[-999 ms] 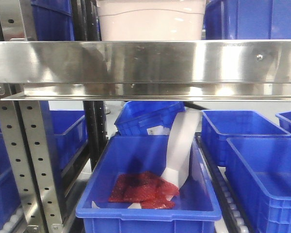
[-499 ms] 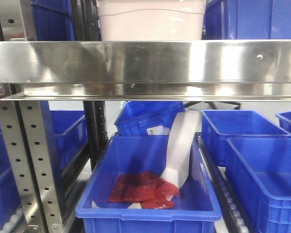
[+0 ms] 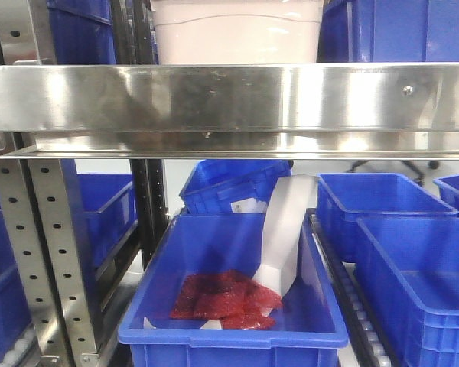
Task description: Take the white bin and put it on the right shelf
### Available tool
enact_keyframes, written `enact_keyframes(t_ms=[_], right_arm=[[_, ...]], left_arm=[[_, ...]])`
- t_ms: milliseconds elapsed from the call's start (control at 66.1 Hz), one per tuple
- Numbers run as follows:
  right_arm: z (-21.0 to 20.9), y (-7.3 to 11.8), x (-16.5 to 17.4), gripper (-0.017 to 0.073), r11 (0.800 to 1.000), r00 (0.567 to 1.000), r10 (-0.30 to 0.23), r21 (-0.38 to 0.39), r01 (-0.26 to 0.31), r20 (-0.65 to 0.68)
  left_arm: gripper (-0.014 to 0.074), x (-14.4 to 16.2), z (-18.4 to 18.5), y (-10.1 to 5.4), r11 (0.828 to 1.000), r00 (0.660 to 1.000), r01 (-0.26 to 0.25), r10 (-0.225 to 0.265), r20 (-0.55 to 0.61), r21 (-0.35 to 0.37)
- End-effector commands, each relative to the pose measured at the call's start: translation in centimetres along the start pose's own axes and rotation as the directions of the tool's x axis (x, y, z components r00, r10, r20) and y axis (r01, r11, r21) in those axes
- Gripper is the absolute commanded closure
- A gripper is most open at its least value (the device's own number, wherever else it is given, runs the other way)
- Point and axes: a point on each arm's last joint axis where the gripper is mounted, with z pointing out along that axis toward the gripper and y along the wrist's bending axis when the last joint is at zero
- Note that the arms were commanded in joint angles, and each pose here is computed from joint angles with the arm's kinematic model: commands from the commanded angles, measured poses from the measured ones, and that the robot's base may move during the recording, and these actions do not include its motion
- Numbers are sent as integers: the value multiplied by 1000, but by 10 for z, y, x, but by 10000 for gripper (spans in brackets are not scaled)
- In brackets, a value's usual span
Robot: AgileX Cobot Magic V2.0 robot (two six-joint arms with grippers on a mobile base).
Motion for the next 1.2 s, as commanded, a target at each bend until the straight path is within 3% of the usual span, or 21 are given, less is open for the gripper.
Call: enact_keyframes(t_ms=[0,91,197,363,499,621,893,1180], right_arm=[[-2,0,-8,491,1000,995,-7,-1,7,97],[-2,0,-8,491,1000,995,-7,-1,7,97],[-2,0,-8,491,1000,995,-7,-1,7,97],[-2,0,-8,491,1000,995,-7,-1,7,97],[-2,0,-8,491,1000,995,-7,-1,7,97],[-2,0,-8,491,1000,995,-7,-1,7,97],[-2,0,-8,491,1000,995,-7,-1,7,97],[-2,0,-8,491,1000,995,-7,-1,7,96]], left_arm=[[720,3,-2,-3,999,999,-34,35,-21,41],[720,10,-6,-1,999,998,-29,30,-60,27],[720,11,-9,5,998,996,-41,38,-75,-41],[720,19,-11,13,987,991,-126,130,28,-98],[720,40,-11,19,970,963,-211,228,144,-124],[720,61,-11,22,979,974,-172,186,130,-112],[720,73,-13,24,971,975,-215,220,40,-104],[720,78,-21,23,975,979,-201,204,15,-91]])
